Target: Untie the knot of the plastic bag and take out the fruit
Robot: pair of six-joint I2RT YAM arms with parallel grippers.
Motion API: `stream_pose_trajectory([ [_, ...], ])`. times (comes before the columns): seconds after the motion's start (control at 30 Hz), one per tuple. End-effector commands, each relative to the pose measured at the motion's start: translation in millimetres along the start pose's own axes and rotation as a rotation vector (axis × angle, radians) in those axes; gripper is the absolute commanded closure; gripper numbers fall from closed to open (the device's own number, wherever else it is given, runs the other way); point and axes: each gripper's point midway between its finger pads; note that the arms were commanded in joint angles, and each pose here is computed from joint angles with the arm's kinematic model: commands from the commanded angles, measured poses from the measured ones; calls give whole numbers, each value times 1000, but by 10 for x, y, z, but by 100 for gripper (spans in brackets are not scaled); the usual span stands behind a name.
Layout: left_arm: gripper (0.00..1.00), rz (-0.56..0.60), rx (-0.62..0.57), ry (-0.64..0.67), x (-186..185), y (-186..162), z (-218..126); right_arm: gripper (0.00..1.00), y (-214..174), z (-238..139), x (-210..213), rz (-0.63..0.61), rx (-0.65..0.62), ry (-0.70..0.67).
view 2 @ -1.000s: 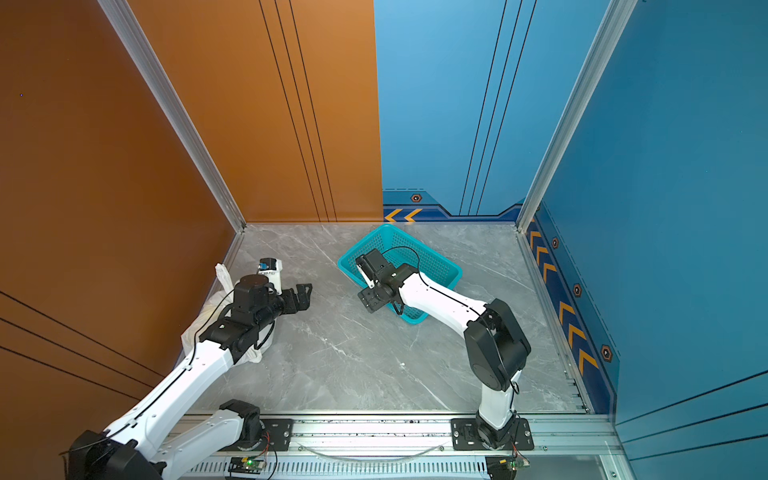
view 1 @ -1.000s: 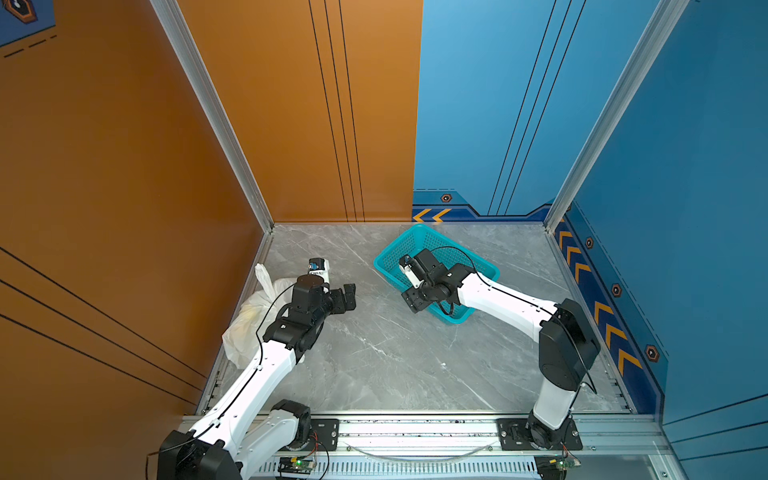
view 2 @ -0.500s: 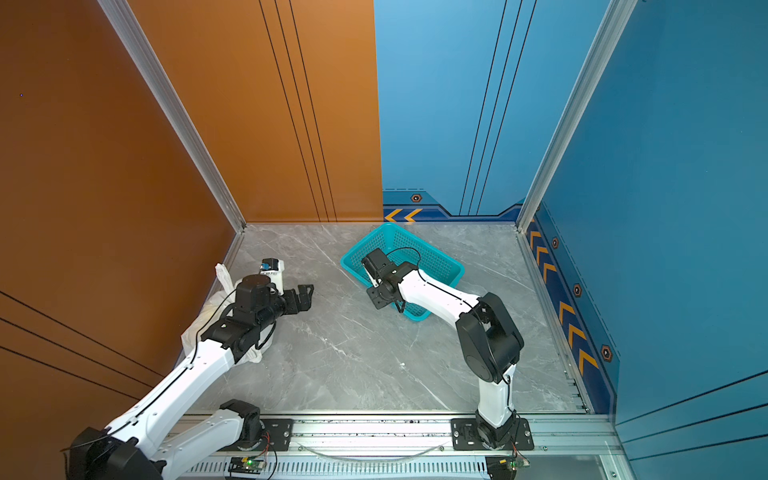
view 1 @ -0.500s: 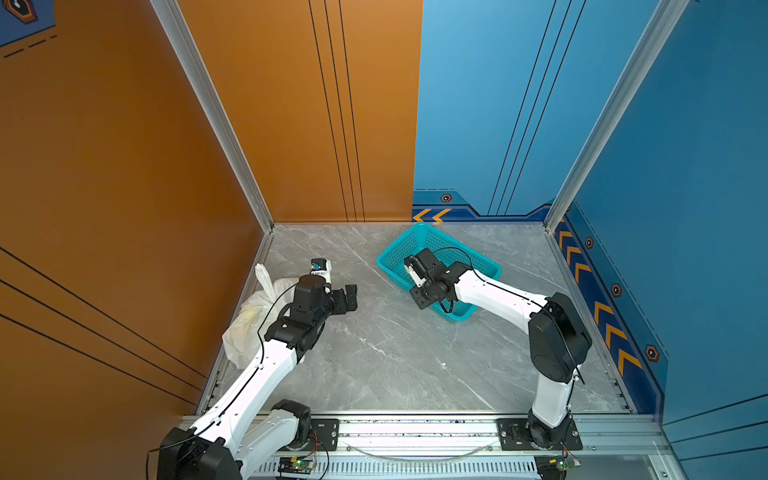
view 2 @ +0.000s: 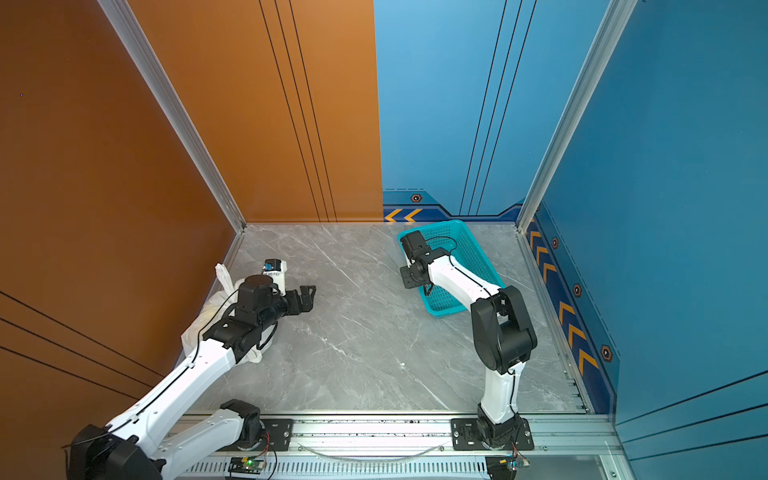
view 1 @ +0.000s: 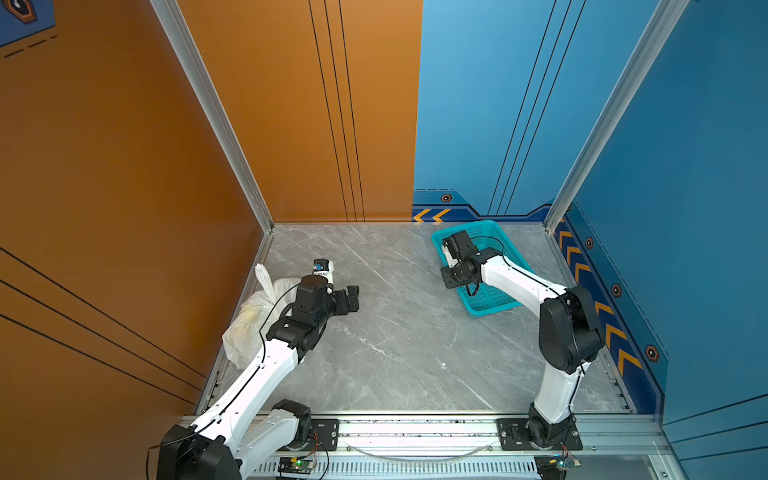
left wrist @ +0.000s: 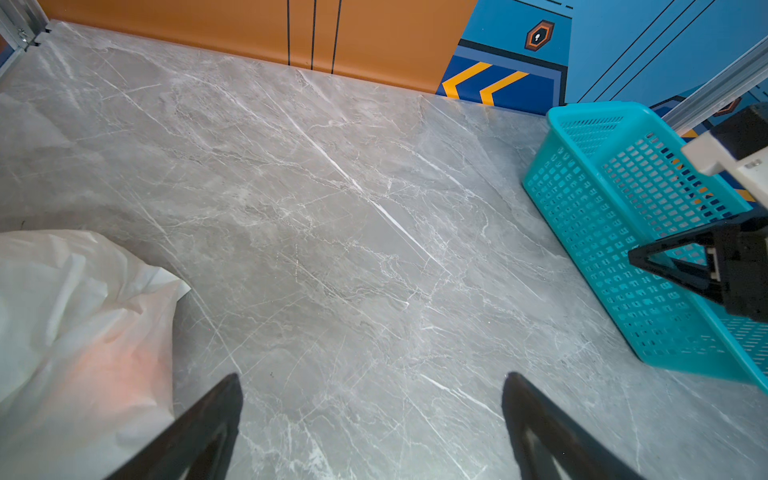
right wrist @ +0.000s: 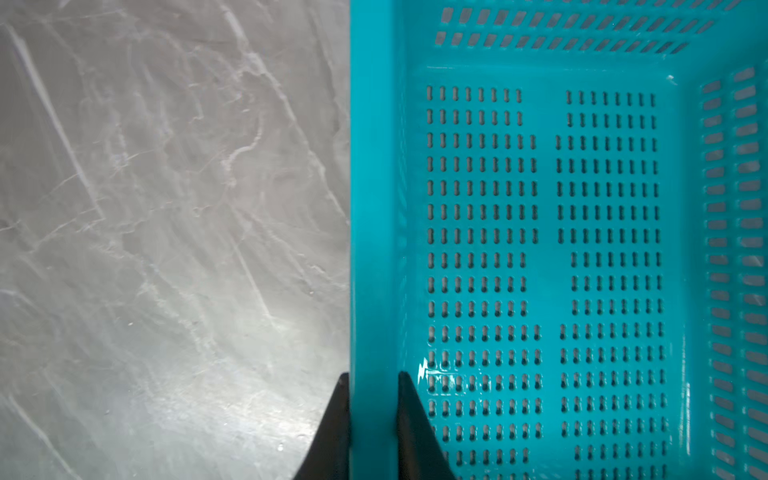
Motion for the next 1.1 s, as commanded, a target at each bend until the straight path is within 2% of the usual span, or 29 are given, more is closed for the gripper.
stream_pose_trajectory([
  [0.0, 2, 5, 2, -7, -48, 45, -14, 88, 46, 35, -320, 79, 18, -39],
  [0.3, 2, 9, 2, -7, -74, 76, -10, 89, 317, 200, -883, 200, 11, -95],
  [0.6, 2, 18, 17, 1, -79, 87, -40, 89, 420, 515, -1131, 262, 49, -147],
  [0.63, 2, 19, 15, 3, -78, 91, -46, 89, 523, 484, -1160, 269, 26, -146],
  [0.9, 2, 18, 12, 15, -68, 144, -111, 89, 612, 551, -1291, 277, 35, -157],
  [1.0, 2, -6, 11, 52, -19, 197, -207, 75, 665, 444, -1257, 278, 17, -136],
  [1.07, 2, -15, 10, 96, 46, 238, -323, 62, 738, 300, -1211, 272, -12, -126],
])
Point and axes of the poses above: each gripper's point midway between its finger pads, its own z axis out along the fingers, its own x axis along the line the jaws close on, y = z × x, and after that the axes turned 2 degrees about z, right-handed
